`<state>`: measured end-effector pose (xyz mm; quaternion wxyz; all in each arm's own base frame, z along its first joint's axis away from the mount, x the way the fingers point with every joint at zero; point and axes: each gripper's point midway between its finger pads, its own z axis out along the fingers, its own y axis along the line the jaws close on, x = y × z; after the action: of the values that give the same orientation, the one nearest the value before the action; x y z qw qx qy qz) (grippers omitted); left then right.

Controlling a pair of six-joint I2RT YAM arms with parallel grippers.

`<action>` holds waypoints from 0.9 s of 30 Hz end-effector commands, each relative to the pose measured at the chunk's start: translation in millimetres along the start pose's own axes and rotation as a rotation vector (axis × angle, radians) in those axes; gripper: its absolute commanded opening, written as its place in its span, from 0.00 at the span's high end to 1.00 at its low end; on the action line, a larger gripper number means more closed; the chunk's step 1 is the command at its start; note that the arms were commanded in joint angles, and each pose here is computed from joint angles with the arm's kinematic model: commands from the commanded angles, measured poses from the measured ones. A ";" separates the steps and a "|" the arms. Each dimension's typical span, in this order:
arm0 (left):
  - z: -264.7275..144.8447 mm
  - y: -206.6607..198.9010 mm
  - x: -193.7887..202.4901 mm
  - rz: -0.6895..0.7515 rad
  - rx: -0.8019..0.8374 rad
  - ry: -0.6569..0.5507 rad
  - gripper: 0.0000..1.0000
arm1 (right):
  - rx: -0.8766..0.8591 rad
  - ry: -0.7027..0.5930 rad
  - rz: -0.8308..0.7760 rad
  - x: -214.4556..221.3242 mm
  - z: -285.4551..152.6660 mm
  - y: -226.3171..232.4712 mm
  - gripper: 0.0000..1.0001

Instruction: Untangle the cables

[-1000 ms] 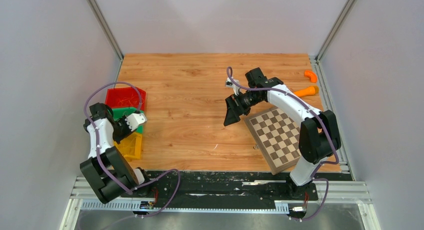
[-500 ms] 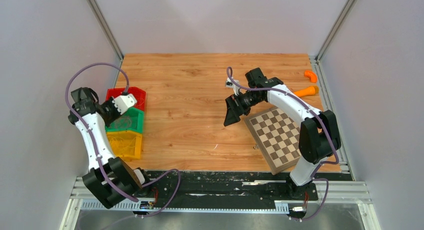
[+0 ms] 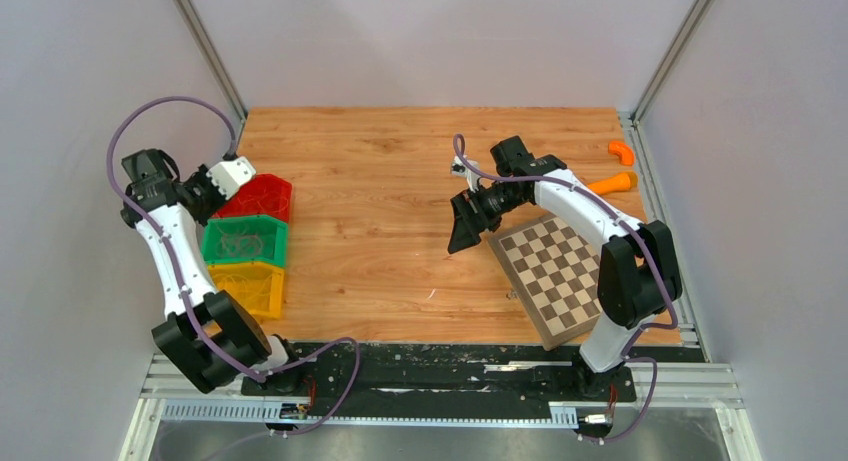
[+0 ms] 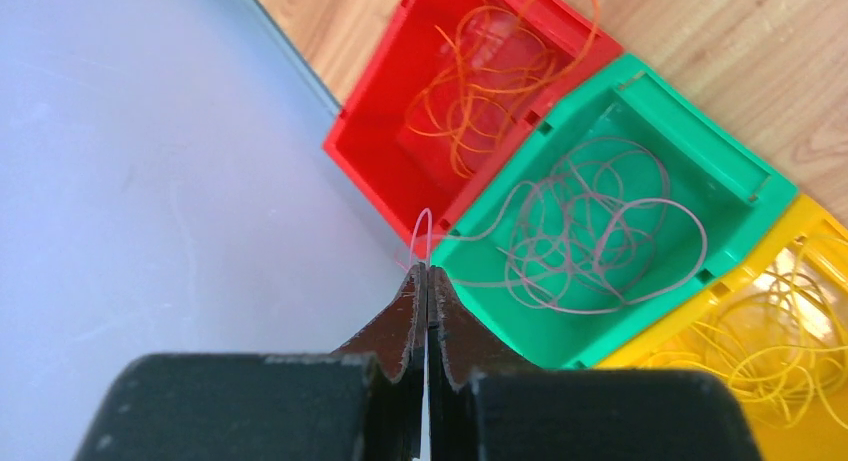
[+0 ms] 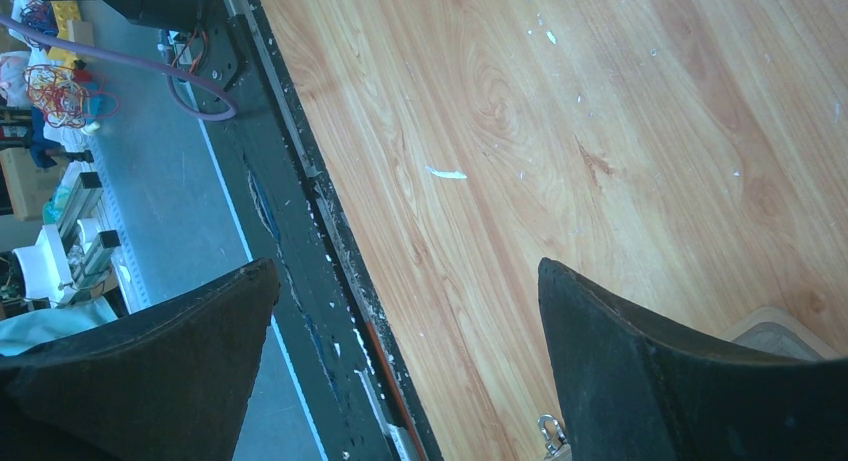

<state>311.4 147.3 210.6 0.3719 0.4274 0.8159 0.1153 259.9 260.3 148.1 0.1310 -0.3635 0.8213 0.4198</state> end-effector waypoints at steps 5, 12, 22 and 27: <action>-3.7 -8.8 -11.2 -0.012 0.005 -0.061 1.00 | -0.021 -0.011 -0.032 -8.3 2.3 2.0 0.00; 29.0 -52.6 17.3 -0.146 0.097 -0.031 1.00 | -0.017 -0.003 -0.029 -4.2 2.2 1.2 0.00; 72.7 -99.2 45.2 -0.352 0.230 -0.001 1.00 | -0.019 0.007 -0.022 -2.6 3.6 -0.2 0.00; 81.6 -108.6 46.2 -0.373 0.259 0.008 1.00 | -0.015 0.011 -0.024 -1.3 3.3 -0.8 0.00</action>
<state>276.0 110.8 72.0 0.3056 0.3257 0.8929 -0.0573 258.8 259.4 141.3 0.1200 -0.3631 0.8237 0.4186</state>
